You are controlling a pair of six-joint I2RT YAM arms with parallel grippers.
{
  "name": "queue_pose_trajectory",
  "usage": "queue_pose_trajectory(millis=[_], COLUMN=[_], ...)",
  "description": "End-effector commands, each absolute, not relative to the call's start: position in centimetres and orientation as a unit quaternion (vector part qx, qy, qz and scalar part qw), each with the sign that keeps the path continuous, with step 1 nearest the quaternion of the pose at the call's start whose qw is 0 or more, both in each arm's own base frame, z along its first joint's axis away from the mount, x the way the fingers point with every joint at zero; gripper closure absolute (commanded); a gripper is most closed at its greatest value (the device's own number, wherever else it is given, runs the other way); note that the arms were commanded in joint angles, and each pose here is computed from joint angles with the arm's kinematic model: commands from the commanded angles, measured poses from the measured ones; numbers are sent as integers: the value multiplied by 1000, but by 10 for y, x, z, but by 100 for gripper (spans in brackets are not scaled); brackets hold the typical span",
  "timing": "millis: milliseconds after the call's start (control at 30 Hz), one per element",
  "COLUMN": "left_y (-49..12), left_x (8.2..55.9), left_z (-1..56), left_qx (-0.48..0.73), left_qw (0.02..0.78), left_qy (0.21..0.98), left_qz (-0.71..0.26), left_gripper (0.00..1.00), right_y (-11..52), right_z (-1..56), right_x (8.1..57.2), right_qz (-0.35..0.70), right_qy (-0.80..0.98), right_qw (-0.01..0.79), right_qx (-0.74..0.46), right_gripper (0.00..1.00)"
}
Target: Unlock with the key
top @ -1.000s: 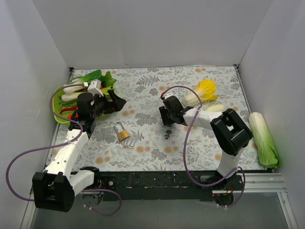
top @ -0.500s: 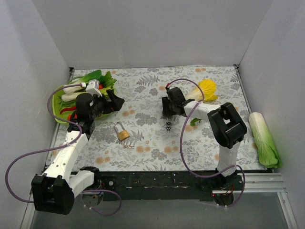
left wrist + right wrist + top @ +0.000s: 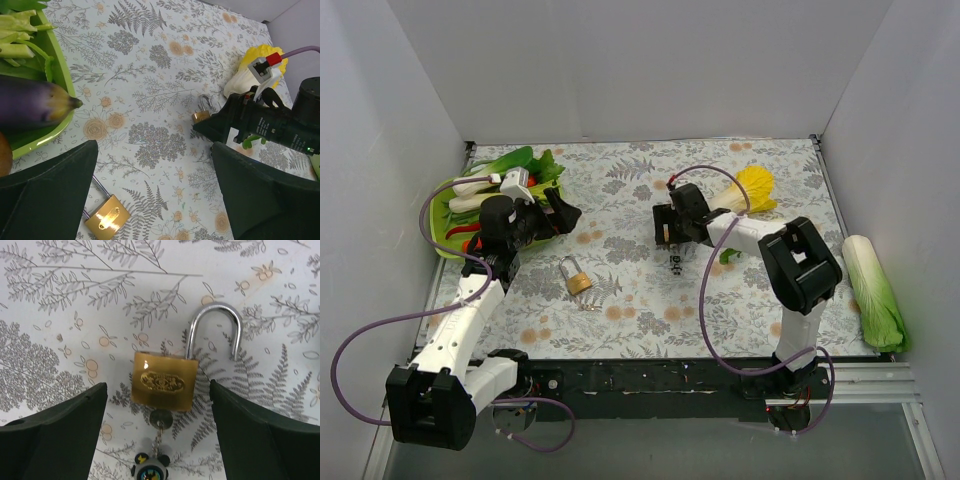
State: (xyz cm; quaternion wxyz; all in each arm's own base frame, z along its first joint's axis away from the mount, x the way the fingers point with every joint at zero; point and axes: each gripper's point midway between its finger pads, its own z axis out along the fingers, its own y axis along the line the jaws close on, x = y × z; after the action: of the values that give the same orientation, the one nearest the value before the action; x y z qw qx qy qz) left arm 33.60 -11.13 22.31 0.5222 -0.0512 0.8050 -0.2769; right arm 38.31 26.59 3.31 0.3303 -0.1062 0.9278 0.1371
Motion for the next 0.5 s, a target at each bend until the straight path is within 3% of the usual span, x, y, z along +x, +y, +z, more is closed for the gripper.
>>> queue_pose_trajectory(millis=[0, 267, 400, 467], left_y=[-104, -98, -97, -94], left_x=[335, 339, 340, 340], left_z=[219, 211, 213, 215], left_qx=[-51, -67, -72, -76], left_qw=[527, 523, 525, 531], left_qy=[807, 814, 813, 810], left_qz=[-260, -244, -242, -235], left_gripper=[2, 2, 2, 2], right_y=[258, 269, 311, 340], right_z=[60, 119, 139, 142], right_x=[376, 345, 294, 256], right_qz=[142, 210, 278, 306], right_qy=[918, 874, 829, 800], right_qw=[355, 411, 420, 414], right_qx=[-105, -153, -242, -307], right_gripper=[10, 12, 17, 24])
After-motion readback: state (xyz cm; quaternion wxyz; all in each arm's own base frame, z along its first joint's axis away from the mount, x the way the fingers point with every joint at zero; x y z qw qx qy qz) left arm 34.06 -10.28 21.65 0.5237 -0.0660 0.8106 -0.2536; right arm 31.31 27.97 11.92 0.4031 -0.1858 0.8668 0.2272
